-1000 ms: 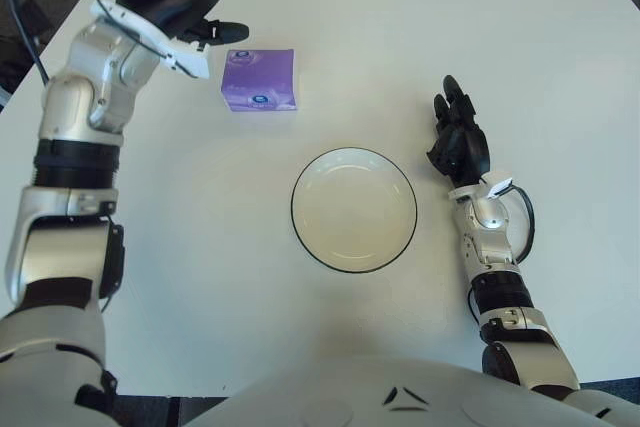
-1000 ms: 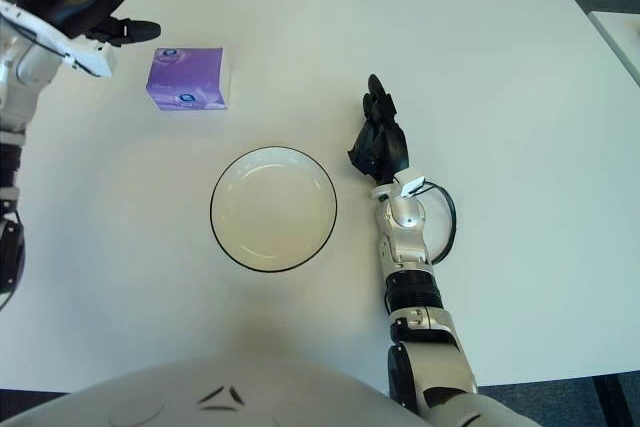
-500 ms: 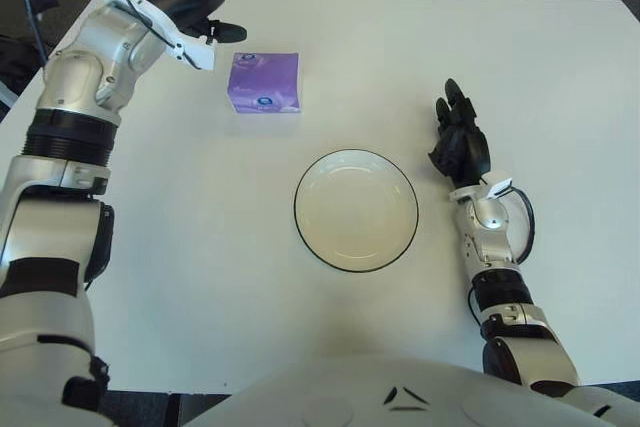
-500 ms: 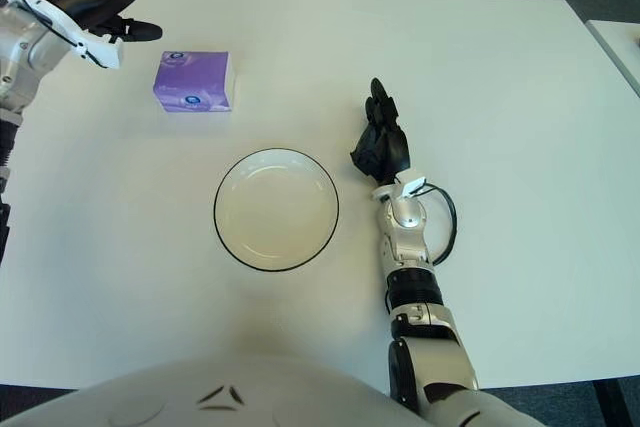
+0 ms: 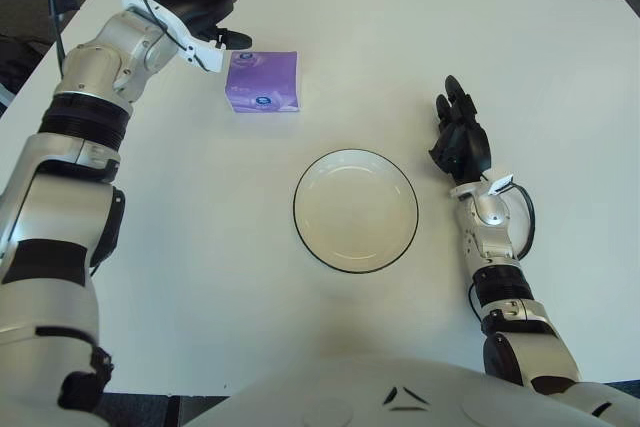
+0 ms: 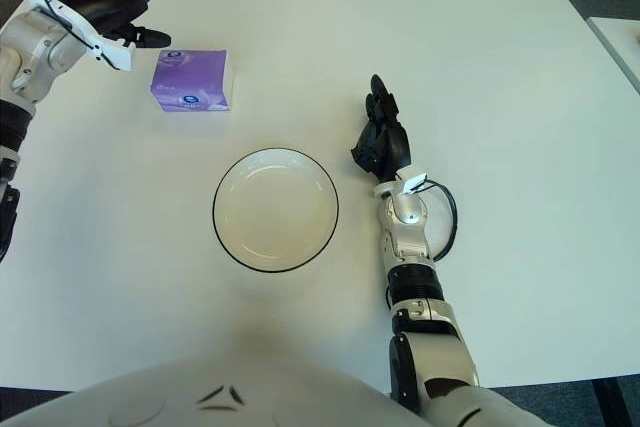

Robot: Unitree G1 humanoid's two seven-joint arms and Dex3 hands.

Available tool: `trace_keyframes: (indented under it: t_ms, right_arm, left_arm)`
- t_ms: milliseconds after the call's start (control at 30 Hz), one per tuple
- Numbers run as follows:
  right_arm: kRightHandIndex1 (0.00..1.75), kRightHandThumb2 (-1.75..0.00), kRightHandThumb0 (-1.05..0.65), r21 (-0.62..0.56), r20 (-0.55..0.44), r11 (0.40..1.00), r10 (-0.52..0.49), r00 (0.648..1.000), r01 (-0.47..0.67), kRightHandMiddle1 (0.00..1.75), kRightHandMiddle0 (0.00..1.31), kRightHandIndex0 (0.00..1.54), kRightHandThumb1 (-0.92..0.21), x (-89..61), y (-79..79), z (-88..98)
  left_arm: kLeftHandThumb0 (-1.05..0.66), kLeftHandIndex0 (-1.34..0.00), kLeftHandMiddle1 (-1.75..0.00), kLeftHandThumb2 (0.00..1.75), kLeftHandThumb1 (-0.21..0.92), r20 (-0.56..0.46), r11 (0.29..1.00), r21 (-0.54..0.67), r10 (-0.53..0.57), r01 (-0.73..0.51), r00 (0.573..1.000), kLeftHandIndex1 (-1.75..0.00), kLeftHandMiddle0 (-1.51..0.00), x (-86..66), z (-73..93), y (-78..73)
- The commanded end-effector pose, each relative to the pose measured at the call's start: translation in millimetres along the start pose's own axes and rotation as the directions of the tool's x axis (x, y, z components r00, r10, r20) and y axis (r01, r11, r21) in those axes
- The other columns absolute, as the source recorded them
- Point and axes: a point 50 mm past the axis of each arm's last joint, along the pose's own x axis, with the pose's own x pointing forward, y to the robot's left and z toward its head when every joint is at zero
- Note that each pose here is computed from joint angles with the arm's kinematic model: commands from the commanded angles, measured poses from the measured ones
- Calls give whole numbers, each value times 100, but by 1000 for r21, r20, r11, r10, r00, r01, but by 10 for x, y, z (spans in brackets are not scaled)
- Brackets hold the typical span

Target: Put the tissue paper into the plate.

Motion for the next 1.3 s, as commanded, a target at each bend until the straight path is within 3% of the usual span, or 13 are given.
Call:
trace_keyframes:
  t_ms: [0,67,200,467,1267]
  right_arm:
    - [0,-104,-84,13,-291,999,-44,956,51,12,0,1,-92,-535,-66,-542]
    - [0,-104,-84,14,-292,999,-45,956,51,12,0,2,-92,-531,-67,-543]
    - [0,-104,-84,19,-291,999,-42,956,50,12,0,1,-92,-524,-66,-544]
    - [0,-103,-84,19,-293,999,-43,955,51,11,0,1,-92,-519,-64,-552]
    - [0,-103,-85,8,-293,998,-54,955,59,12,0,0,-92,-522,-59,-554]
  left_arm:
    - [-105,0,0,75,92,44,1000,-3,-9,9,999,-4,0,39,35,3]
    - [-105,0,0,75,92,54,1000,-14,-20,21,998,-4,0,47,50,-15]
    - [-105,0,0,74,92,141,993,-66,-93,103,986,-5,0,57,236,-169]
    - [-105,0,0,78,92,192,988,-23,-147,154,970,-6,0,84,385,-374]
    - [-105,0,0,76,92,151,964,-4,-262,266,953,-8,0,141,470,-630]
